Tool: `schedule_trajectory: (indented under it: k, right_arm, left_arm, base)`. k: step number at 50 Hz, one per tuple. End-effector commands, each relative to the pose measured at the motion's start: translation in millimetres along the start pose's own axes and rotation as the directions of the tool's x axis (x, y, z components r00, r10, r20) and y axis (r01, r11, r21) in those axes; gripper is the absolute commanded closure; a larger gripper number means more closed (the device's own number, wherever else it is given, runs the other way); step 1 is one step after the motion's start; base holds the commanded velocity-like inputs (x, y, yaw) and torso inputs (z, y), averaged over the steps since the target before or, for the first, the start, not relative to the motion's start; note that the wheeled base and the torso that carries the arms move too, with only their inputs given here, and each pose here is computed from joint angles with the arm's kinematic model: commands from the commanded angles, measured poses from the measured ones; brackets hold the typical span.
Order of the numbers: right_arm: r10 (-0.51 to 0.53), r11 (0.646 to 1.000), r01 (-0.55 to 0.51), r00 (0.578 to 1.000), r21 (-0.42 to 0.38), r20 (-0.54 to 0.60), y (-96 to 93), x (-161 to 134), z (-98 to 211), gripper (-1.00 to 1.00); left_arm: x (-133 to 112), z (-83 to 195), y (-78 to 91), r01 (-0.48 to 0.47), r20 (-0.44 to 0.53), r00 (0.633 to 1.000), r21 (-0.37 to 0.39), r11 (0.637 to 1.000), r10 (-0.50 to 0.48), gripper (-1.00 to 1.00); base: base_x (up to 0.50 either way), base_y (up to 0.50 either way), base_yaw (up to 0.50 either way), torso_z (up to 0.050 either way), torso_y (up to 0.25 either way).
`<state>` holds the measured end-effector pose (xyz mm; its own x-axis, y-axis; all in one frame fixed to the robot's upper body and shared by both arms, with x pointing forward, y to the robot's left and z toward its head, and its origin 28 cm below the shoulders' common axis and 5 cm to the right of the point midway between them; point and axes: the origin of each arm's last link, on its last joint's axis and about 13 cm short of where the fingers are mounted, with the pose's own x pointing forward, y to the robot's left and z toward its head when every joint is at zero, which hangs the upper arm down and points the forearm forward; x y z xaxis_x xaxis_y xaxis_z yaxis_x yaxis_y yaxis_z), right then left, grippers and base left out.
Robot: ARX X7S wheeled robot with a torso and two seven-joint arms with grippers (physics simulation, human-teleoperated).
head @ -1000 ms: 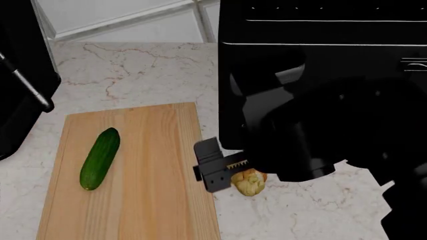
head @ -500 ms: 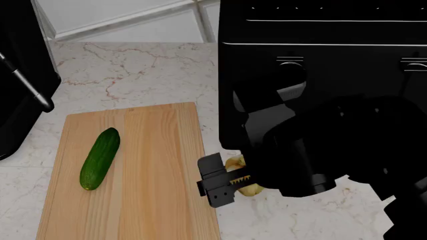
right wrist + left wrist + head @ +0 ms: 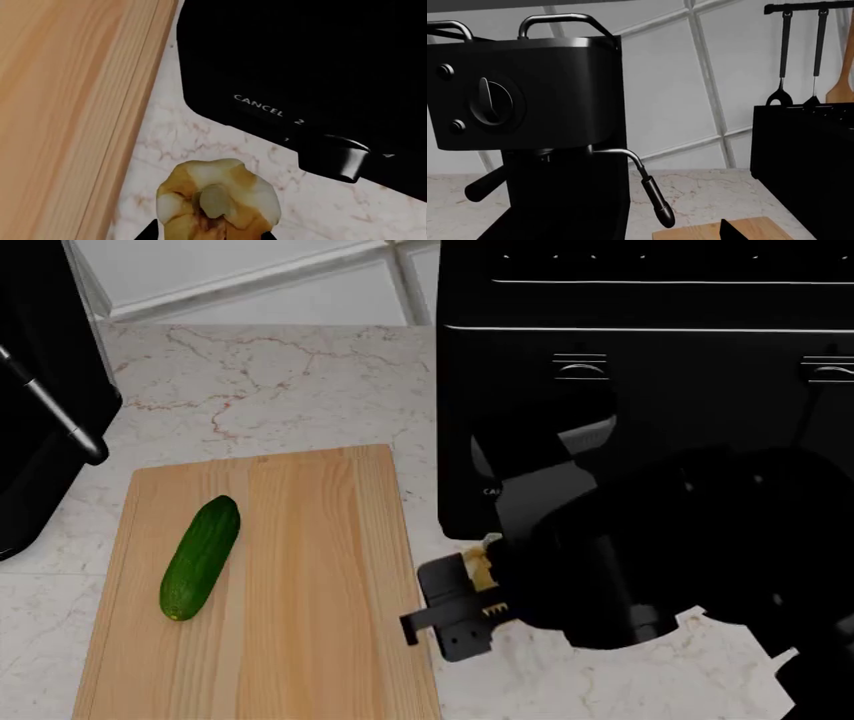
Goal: Clear the non-vegetable object off the cutting board and place the vegetables onto it.
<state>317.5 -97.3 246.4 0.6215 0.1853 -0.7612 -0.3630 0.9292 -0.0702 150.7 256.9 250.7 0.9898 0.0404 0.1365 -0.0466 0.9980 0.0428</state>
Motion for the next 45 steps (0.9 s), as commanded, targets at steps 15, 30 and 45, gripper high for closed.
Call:
schedule_trajectory:
  k: [15,30,45]
  right_arm:
    - [0.044,0.995,-0.037,0.996,-0.089,0.083,13.1,-51.4,5.6,1.0]
    - [0.102,0.983,-0.081,0.987,-0.168,0.125,27.6,-69.2,25.0,1.0]
    - [0.226,0.954,-0.192,0.965,-0.23,0.132,53.5,-64.2,35.9,1.0]
  left_arm:
    - [-5.2,7.8,-1.3,0.02,0.06,0.998,-0.028,0.999,-0.018,-1.0]
    - [-6.6,11.0,-0.8,0.018,0.07,0.997,-0.025,1.0,-0.016,-1.0]
    - [-10.3,13.2,3.4,0.0,0.077,0.997,-0.023,1.0,0.002,-1.0]
  base:
    - [0.0,0.0,0.0,0.0,0.0]
    - [0.0,0.0,0.0,0.0,0.0]
    - [0.0,0.0,0.0,0.0,0.0]
